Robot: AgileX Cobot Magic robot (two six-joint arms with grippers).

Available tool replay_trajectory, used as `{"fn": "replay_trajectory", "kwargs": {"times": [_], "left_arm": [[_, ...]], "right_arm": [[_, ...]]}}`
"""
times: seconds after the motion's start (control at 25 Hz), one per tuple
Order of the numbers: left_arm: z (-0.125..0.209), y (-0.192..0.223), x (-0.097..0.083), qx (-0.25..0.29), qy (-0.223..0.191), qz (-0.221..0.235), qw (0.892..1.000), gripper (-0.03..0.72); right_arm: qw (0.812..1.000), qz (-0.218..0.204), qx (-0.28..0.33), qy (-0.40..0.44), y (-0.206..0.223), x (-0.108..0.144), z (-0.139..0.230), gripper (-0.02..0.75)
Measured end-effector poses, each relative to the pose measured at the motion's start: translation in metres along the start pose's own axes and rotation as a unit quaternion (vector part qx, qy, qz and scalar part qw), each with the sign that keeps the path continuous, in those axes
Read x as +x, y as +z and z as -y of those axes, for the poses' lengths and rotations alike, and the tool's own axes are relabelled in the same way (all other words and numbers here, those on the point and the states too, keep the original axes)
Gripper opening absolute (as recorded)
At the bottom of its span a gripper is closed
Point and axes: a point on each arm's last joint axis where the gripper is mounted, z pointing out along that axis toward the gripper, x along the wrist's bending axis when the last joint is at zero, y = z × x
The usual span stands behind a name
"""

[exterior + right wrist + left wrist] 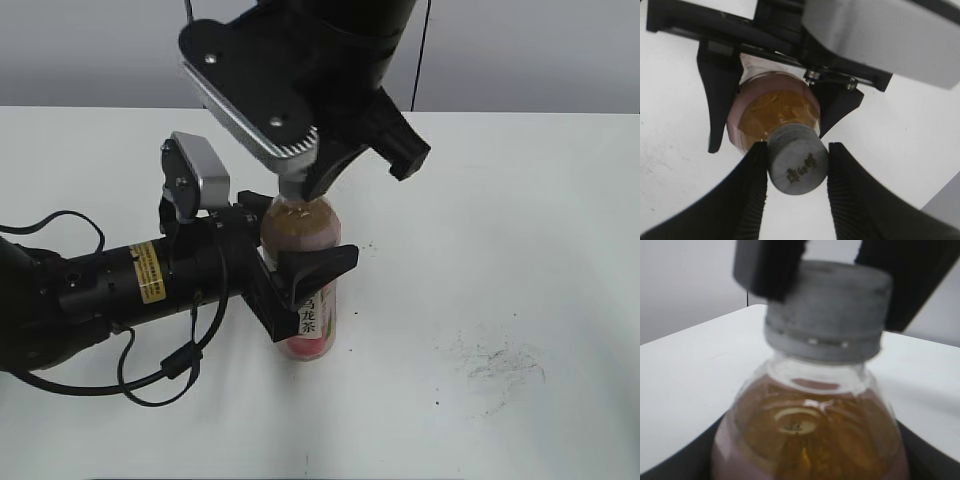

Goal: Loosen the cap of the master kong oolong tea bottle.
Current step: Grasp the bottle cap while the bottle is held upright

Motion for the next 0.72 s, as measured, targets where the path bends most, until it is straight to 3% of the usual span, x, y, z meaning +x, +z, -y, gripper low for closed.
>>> {"fn": "replay_trajectory", "kwargs": {"times": [0.2, 0.36, 0.52, 0.64, 0.72], "left_arm": [[0.0001, 0.0, -0.0003, 0.0, 0.001, 0.001, 1.0, 0.445], [0.0001, 0.0, -0.0003, 0.0, 0.001, 0.001, 1.0, 0.445], [0.0001, 0.0, -0.0004, 0.001, 0.001, 0.002, 1.0, 0.445], [0.0001, 0.0, -0.0004, 0.001, 0.001, 0.002, 1.0, 0.445], [0.0001, 0.0, -0.0004, 0.001, 0.001, 0.002, 1.0, 0.445]], "right_arm": [[0.985, 0.002, -0.002, -0.172, 0.0, -0.0002, -0.0004, 0.277], [0.981, 0.002, -0.002, -0.193, 0.0, -0.0003, -0.0004, 0.277], [0.998, 0.002, -0.003, -0.064, -0.0004, -0.0002, -0.0009, 0.305], [0.995, -0.002, -0.008, 0.098, 0.0018, 0.0001, -0.0016, 0.495], [0.977, -0.003, -0.008, 0.214, 0.0018, 0.0001, -0.0016, 0.593]]}}
